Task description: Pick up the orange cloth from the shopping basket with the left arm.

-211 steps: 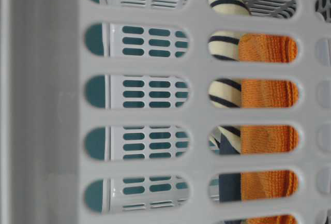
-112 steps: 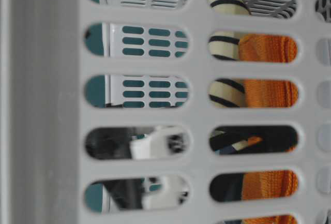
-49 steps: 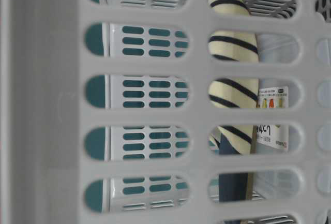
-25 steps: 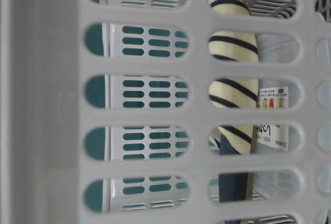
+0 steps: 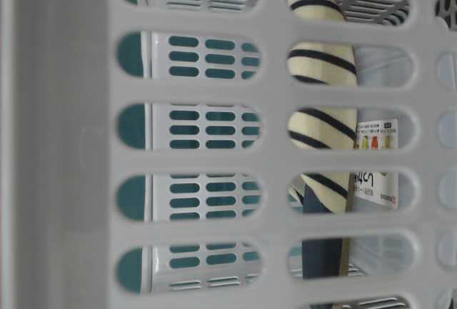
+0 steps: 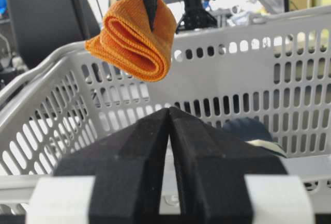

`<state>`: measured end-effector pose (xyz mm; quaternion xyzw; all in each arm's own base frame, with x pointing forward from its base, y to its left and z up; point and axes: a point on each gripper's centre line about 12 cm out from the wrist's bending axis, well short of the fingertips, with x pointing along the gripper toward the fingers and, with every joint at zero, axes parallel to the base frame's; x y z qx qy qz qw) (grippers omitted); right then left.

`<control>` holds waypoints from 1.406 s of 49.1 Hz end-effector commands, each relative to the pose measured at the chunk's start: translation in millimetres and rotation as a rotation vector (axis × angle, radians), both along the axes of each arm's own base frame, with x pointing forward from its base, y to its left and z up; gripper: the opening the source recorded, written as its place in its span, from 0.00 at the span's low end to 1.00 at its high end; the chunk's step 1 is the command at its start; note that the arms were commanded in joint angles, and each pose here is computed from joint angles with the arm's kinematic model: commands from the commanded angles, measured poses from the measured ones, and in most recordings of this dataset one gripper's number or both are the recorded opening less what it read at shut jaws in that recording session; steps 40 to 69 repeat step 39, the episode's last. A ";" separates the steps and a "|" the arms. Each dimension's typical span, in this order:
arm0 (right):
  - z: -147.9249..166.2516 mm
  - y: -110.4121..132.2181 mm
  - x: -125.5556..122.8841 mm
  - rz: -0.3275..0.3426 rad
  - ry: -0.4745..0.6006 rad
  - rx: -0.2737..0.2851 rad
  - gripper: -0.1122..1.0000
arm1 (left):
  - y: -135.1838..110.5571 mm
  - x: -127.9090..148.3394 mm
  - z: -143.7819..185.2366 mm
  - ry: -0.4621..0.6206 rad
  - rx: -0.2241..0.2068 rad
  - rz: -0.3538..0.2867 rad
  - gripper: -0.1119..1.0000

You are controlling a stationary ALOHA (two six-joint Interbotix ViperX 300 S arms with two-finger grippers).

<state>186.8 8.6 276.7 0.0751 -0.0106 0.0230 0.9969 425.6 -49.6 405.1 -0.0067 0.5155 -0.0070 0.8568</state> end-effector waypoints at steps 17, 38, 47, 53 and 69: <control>3.6 0.2 -2.0 0.001 -0.006 0.005 0.10 | -1.7 -4.8 8.3 -0.022 -0.003 0.000 0.19; 2.9 0.4 -2.0 0.003 -0.004 0.003 0.10 | -1.6 -4.8 7.3 -0.019 0.001 -0.005 0.19; 2.9 0.4 -2.0 0.003 -0.004 0.003 0.10 | -1.6 -4.8 6.8 -0.017 0.001 -0.005 0.19; 2.9 0.4 -2.0 0.003 -0.004 0.003 0.10 | -1.6 -4.8 6.8 -0.017 0.001 -0.005 0.19; 2.9 0.4 -2.0 0.003 -0.004 0.003 0.10 | -1.6 -4.8 6.8 -0.017 0.001 -0.005 0.19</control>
